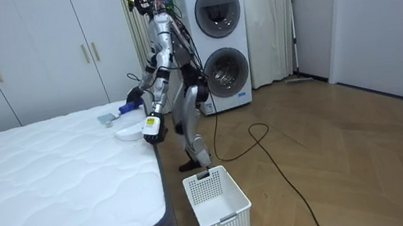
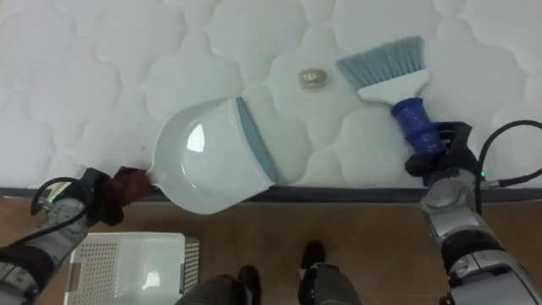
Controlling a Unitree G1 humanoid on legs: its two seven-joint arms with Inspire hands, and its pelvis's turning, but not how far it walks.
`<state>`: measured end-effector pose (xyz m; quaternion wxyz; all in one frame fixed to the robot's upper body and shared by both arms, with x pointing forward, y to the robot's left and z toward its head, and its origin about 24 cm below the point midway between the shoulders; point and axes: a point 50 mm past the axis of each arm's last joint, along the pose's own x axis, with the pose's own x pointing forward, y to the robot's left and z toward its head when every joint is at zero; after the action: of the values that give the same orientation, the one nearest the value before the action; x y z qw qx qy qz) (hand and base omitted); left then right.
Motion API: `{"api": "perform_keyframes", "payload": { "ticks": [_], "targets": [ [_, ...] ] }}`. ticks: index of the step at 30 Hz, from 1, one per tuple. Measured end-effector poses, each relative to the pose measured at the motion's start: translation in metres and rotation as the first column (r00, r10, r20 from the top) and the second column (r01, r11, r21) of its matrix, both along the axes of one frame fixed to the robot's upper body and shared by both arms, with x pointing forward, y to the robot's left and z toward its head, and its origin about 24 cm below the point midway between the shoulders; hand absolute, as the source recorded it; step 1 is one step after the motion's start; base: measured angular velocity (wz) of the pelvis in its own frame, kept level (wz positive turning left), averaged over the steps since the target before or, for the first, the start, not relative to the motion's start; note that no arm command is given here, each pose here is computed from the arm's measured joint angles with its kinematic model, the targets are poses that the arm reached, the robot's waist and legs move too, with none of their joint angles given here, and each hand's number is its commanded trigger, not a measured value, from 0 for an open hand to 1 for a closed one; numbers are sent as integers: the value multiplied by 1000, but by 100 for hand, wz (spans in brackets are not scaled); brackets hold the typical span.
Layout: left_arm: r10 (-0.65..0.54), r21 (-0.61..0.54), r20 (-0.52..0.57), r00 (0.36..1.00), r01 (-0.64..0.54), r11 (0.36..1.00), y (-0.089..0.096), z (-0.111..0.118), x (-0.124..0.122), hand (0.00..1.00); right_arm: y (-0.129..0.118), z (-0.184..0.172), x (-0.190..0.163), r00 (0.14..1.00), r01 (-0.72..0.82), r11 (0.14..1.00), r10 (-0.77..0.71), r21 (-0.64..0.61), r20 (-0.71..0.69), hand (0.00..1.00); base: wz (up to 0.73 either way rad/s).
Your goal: Clean bed
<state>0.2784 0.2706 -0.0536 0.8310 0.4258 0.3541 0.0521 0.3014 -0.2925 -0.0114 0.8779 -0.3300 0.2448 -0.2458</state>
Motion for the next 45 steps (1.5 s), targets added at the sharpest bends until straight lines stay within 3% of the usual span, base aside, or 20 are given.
{"api": "perform_keyframes", "payload": {
  "ticks": [7, 30, 36, 40, 45],
  "targets": [
    [5, 0, -19, 1000, -6, 1000, 0, -1, -1, 100, 12, -14, -4, 996, -22, 999, 25, 37, -83, 100, 0],
    [-6, 15, -28, 1000, 7, 1000, -2, -2, -1, 100, 10, -18, -7, 991, -34, 999, 38, 34, -130, 100, 1],
    [16, 54, 1, 1000, -16, 998, 0, 0, 0, 100, 6, -16, -7, 981, -98, 993, 85, -70, -173, 100, 1],
    [6, 124, 6, 1000, -6, 992, 7, 5, 0, 100, 1, -14, -8, 958, -191, 960, 137, -204, -253, 100, 2],
    [-29, 200, 62, 998, 16, 980, 8, 16, 10, 100, -25, -2, -12, 934, -244, 897, 117, -368, -337, 100, 10]
  ]
}}
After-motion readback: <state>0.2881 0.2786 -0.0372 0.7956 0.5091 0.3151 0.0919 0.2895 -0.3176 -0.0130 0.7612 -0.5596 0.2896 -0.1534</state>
